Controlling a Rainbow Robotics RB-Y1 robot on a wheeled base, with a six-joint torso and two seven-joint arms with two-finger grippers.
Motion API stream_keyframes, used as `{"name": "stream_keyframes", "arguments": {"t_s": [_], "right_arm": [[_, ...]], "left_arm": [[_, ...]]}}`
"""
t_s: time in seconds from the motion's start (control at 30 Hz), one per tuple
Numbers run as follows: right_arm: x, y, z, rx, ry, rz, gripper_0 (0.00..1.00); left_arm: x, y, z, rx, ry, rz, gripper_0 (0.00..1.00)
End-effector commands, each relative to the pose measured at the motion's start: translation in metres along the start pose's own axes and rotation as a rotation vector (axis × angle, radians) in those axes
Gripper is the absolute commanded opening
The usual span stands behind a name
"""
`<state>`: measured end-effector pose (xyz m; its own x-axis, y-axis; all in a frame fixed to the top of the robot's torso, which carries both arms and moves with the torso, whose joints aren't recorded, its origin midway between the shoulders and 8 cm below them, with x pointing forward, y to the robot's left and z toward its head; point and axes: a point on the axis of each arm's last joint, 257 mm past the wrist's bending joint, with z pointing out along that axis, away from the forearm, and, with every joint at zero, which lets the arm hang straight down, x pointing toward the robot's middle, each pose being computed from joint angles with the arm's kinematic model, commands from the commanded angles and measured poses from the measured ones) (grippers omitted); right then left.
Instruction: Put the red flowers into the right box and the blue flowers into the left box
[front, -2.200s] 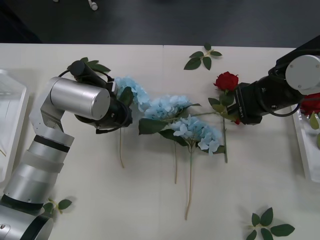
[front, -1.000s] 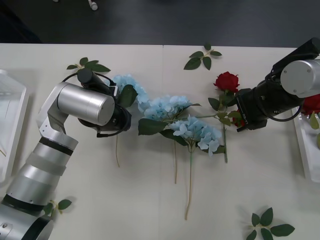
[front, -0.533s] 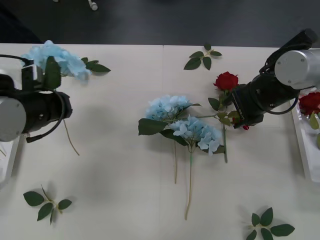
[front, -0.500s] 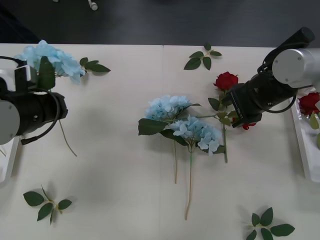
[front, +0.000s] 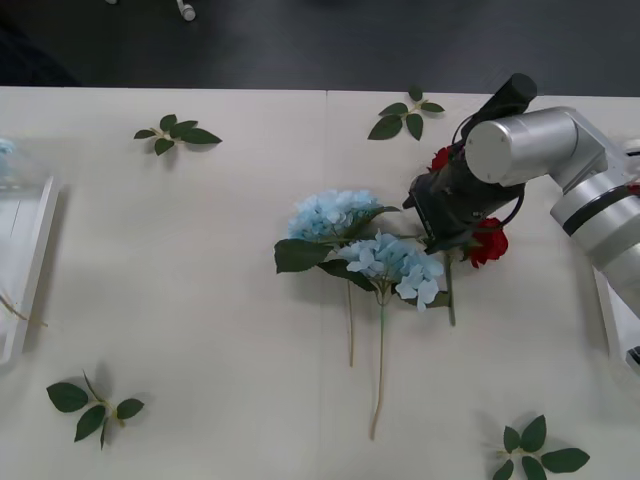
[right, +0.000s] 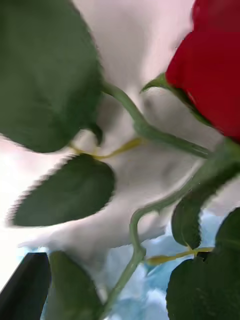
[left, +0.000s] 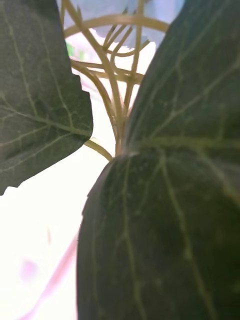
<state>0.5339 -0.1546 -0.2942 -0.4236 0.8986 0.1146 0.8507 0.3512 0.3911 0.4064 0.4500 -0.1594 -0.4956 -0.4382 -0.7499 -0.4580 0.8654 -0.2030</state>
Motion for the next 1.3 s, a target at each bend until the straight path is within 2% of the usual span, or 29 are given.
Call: {"name": "stream_keyframes", "arguments": {"t_s": [0.03, 0.5, 0.87, 1.1, 1.13, 1.2, 1.23, 1.27, 1.3], "right_arm": [[0.007, 0.010, 0.002, -0.010, -0.006, -0.038, 0.84], [0.009, 0.003, 0.011, 0.012, -0.012, -0.045, 0.84], [0.009, -0.019, 0.024, 0.054, -0.018, -0.057, 0.83], [0.008, -0.021, 0.025, 0.059, -0.018, -0.054, 0.84], [0.008, -0.022, 0.026, 0.063, -0.019, -0.055, 0.84], [0.007, -0.025, 0.028, 0.070, -0.021, -0.056, 0.83], [0.006, -0.025, 0.028, 0.071, -0.023, -0.056, 0.79], [0.007, -0.026, 0.028, 0.073, -0.022, -0.058, 0.60], [0.007, -0.026, 0.028, 0.073, -0.021, -0.058, 0.32]], "left_arm": [[-0.032, 0.042, 0.004, -0.081, -0.048, 0.010, 0.00], [-0.059, 0.126, 0.082, -0.163, -0.062, -0.066, 0.00], [-0.047, 0.150, 0.138, -0.179, -0.071, -0.105, 0.00], [-0.041, 0.154, 0.152, -0.181, -0.075, -0.111, 0.01], [-0.041, 0.153, 0.151, -0.179, -0.076, -0.111, 0.07], [-0.042, 0.151, 0.151, -0.174, -0.077, -0.112, 0.65], [-0.042, 0.151, 0.151, -0.174, -0.076, -0.110, 0.72], [-0.043, 0.148, 0.151, -0.169, -0.079, -0.103, 0.80], [-0.040, 0.146, 0.152, -0.165, -0.073, -0.101, 0.86]]}}
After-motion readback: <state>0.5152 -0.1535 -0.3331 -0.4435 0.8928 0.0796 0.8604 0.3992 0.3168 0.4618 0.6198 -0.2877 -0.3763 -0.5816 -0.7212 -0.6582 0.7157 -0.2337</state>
